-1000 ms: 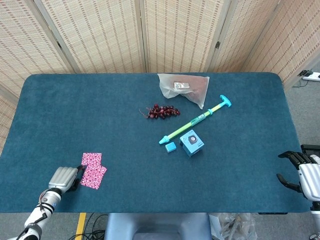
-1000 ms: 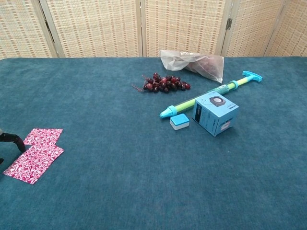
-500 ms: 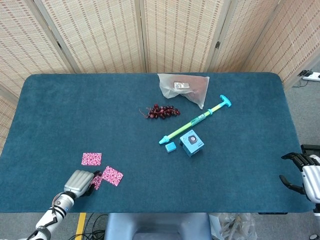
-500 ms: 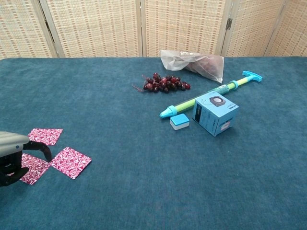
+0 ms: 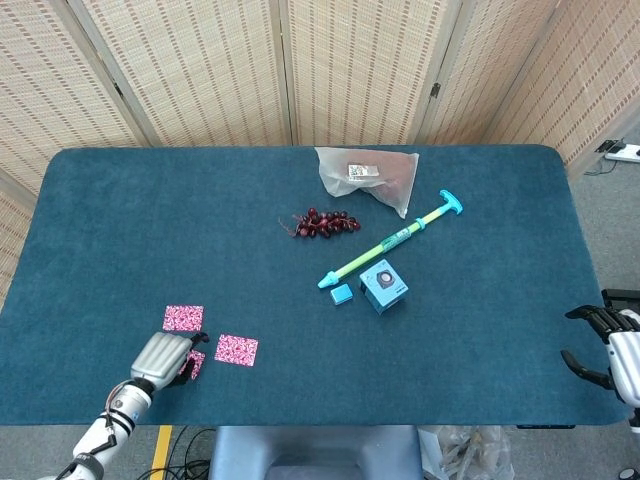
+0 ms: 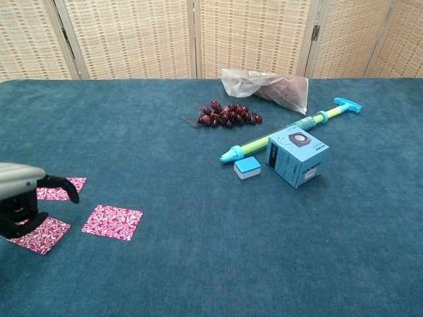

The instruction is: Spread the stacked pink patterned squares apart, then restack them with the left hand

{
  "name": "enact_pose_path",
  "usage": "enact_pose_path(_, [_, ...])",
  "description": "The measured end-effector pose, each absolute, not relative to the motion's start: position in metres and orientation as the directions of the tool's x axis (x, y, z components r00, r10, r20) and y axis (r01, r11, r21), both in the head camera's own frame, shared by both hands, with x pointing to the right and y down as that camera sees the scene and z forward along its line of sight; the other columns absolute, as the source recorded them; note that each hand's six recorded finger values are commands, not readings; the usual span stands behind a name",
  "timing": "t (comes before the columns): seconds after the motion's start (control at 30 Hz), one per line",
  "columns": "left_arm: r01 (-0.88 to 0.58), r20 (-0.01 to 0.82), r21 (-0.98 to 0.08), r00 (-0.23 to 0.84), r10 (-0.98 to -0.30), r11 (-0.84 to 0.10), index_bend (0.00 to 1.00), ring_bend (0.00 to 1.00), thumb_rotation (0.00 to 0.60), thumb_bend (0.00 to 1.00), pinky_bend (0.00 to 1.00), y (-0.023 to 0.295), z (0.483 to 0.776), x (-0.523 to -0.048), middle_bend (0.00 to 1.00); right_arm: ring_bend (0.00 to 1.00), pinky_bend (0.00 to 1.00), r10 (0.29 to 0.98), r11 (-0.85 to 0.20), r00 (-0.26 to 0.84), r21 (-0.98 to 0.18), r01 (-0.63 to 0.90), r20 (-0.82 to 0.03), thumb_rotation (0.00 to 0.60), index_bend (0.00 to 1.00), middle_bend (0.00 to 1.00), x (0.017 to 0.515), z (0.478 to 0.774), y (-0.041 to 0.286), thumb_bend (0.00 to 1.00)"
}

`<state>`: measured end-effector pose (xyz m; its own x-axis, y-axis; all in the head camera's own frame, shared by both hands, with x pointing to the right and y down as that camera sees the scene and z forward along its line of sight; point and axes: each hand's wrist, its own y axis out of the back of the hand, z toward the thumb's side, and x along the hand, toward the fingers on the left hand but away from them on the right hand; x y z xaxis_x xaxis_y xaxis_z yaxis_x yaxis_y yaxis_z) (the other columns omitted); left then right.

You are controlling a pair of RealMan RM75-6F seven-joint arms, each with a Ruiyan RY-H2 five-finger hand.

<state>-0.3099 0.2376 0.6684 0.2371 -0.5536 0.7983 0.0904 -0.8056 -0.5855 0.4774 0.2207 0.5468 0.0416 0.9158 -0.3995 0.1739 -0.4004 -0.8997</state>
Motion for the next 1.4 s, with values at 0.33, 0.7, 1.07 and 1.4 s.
enact_pose_path(0.33, [0.008,0.681,-0.726,0.145,-0.718,-0.687,0.32,0.97,0.600,0.26,1.00,0.204,0.660,-0.357,1.00,0.29,0.32,0.914,-0.405,0.061,-0.898,0.172,-0.401,0.600,0.33,0.34,0.472,0.548,0.219,0.28])
enact_pose_path(0.7, [-0.019,0.647,-0.755,0.148,-0.748,-0.656,0.37,0.96,0.600,0.20,1.00,0.196,0.675,-0.370,1.00,0.29,0.32,0.911,-0.413,0.066,-0.895,0.167,-0.408,0.600,0.33,0.34,0.470,0.549,0.219,0.28])
enact_pose_path(1.07, [0.009,0.711,-0.696,0.146,-0.688,-0.718,0.36,1.00,0.600,0.32,1.00,0.183,0.706,-0.367,1.00,0.29,0.32,0.909,-0.416,0.064,-0.894,0.168,-0.412,0.600,0.33,0.34,0.471,0.549,0.220,0.28])
enact_pose_path(1.4, [0.023,0.750,-0.657,0.120,-0.651,-0.753,0.34,1.00,0.600,0.33,1.00,0.180,0.719,-0.365,1.00,0.29,0.32,0.910,-0.414,0.072,-0.895,0.165,-0.407,0.600,0.33,0.34,0.470,0.549,0.216,0.28])
